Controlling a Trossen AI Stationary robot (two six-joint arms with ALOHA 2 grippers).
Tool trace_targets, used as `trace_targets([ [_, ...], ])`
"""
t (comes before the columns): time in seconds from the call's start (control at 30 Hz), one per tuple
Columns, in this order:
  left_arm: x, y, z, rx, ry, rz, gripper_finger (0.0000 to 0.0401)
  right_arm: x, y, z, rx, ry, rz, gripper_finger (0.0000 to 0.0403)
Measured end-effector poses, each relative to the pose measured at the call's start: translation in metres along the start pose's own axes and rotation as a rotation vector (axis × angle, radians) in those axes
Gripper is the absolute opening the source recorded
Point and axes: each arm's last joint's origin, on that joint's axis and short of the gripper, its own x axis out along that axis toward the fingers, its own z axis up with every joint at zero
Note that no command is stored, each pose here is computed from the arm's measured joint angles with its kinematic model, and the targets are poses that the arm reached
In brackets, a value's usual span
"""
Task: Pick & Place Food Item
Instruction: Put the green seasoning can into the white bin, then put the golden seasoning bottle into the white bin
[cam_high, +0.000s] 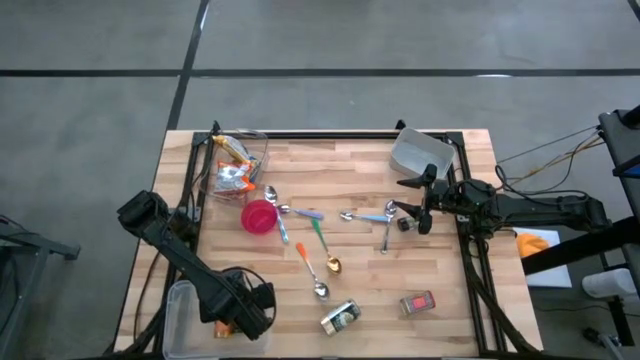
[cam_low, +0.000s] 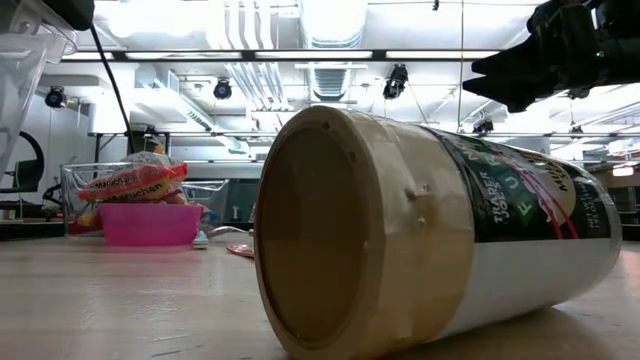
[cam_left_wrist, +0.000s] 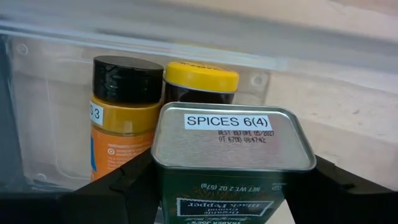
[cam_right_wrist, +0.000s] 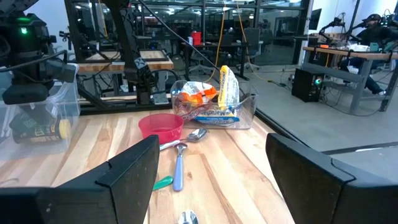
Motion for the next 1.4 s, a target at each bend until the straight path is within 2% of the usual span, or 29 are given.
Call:
trace_targets([
  [0.27, -0.001, 0.001, 0.001, 0.0, 0.002, -0.001, 0.0336, 0.0, 0.0, 0.0, 0.0, 0.0, 0.0, 0.029],
  [0.4, -0.001, 0.001, 0.001, 0.0, 0.004, 0.004, 0.0353, 0.0, 0.0, 0.0, 0.0, 0.0, 0.0, 0.029],
  [0.9, -0.019, 0.008, 0.007, 0.009, 0.055, -0.018, 0.0356, 0.0, 0.0, 0.0, 0.0, 0.0, 0.0, 0.029],
  [1.07, -0.027, 0.01, 0.01, 0.053, 0.068, -0.041, 0.0356, 0.0, 0.0, 0.0, 0.0, 0.0, 0.0, 0.029],
  [1.4, -0.063, 0.024, 0.026, 0.068, 0.161, -0.11, 0.0356, 0.0, 0.0, 0.0, 0.0, 0.0, 0.0, 0.029],
])
